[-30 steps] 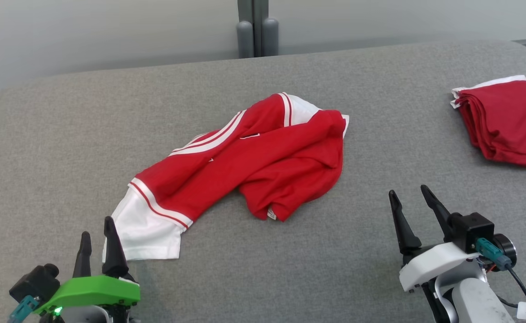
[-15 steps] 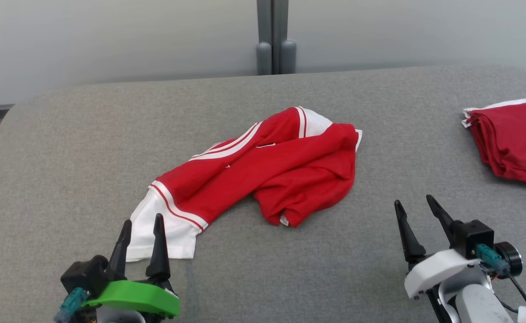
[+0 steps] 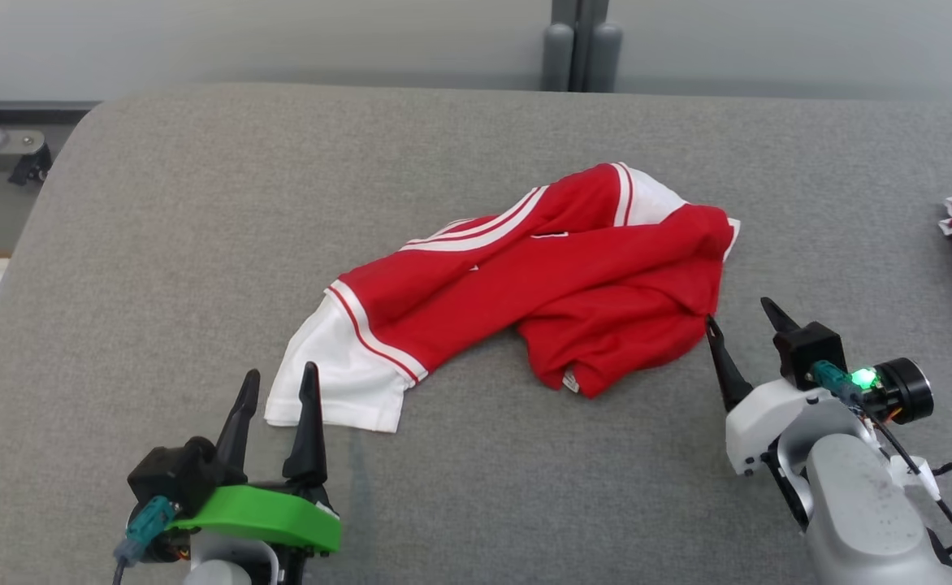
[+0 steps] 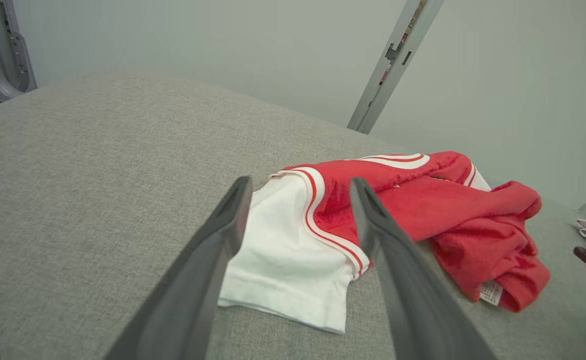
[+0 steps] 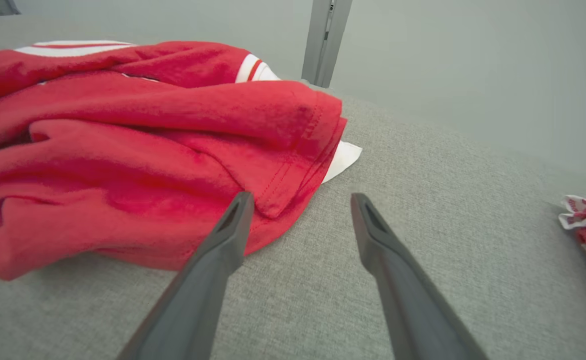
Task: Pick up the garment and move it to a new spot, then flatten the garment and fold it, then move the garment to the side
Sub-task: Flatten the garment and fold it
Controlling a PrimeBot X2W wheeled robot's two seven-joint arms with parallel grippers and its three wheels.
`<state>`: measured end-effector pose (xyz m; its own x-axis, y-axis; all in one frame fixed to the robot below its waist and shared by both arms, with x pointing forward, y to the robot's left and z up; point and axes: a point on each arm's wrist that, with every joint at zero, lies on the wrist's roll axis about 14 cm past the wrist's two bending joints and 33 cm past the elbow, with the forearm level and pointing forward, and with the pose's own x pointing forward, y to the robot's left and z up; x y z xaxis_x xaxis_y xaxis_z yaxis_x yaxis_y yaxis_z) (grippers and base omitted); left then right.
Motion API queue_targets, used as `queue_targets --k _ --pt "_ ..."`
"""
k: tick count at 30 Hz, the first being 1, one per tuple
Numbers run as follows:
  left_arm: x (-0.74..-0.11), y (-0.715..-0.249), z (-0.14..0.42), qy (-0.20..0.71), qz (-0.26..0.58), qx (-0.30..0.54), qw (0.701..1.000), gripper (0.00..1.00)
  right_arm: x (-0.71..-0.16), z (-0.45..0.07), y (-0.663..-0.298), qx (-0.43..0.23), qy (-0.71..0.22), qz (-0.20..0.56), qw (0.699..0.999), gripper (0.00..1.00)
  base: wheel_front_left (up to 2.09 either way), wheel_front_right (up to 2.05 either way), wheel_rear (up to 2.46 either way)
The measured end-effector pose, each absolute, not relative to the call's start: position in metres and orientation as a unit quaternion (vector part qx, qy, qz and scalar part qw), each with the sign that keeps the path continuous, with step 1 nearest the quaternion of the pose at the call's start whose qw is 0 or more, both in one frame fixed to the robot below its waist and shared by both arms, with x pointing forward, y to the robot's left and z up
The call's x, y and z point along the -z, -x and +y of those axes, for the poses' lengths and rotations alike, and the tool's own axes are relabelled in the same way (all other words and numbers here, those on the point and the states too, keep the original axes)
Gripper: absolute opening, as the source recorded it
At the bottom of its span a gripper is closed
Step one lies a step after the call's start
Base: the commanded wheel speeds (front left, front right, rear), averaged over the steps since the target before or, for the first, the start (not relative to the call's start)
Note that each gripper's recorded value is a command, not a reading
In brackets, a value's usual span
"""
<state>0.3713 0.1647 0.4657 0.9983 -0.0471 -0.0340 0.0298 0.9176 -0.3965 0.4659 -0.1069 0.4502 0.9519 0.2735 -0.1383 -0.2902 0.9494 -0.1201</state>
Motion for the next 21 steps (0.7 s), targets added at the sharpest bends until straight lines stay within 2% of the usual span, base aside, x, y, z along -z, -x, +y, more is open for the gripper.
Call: queue_targets --k 8,19,21 --pt "-0.455 -0.373 0.186 0.201 0.032 -0.014 0.979 1.00 -0.420 -0.084 -0.490 -0.179 0.115 0.098 0.972 1.00 0.00 0.00 0.00" --pt "-0.447 -0.377 0.193 0.202 0.042 -0.028 0.978 1.00 -0.419 -0.079 -0.508 -0.189 0.151 0.085 0.967 0.99 0.00 0.00 0.00" --pt "-0.446 -0.379 0.191 0.204 0.042 -0.026 0.978 1.00 -0.417 -0.082 -0.508 -0.186 0.154 0.089 0.966 0.71 0.00 0.00 0.00"
